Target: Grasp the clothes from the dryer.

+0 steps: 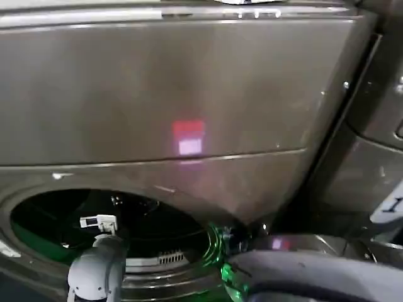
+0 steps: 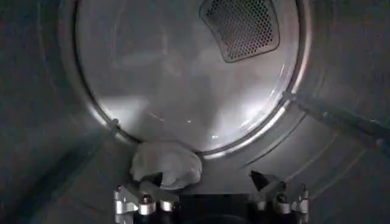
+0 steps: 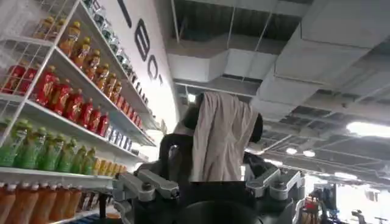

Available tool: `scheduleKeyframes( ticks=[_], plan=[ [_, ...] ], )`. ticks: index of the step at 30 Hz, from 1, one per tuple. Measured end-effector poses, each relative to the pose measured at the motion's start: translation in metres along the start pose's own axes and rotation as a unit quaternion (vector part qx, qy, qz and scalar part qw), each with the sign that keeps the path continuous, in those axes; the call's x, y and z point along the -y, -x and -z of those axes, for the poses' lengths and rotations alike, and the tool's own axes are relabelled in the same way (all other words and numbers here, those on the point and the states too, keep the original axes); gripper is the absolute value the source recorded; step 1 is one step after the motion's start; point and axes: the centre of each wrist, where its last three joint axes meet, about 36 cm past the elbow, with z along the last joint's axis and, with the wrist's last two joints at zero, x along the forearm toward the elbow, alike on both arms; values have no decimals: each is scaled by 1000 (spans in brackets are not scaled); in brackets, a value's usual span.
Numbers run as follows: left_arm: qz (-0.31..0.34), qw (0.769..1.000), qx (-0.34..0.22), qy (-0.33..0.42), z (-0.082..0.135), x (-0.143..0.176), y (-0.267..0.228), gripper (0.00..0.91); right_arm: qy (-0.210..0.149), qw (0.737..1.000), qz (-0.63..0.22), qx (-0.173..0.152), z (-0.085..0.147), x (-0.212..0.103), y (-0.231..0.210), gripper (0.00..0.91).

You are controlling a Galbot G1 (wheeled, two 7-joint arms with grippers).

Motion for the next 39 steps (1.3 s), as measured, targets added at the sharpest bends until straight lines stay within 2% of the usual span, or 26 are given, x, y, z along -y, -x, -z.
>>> scheduleKeyframes(
  ticks=[10,19,28,32,35,39],
  plan=[
    [12,1000,-18,-1,25,-8,93,907,-1,1000,15,6,3,-17,1,907],
    [12,999,28,11,46,-6,182,907,0,1000,23,6,5,-25,5,907],
    [17,998,33,46,70,-3,258,907,0,1000,25,8,7,-28,8,907],
    [9,995,27,98,78,-6,279,907,0,1000,28,9,7,-32,9,907],
    [-6,986,22,167,78,-14,287,907,-1,1000,29,9,8,-32,9,907],
    [-49,951,9,304,76,-27,292,907,-3,1000,29,8,6,-32,9,907]
  ],
)
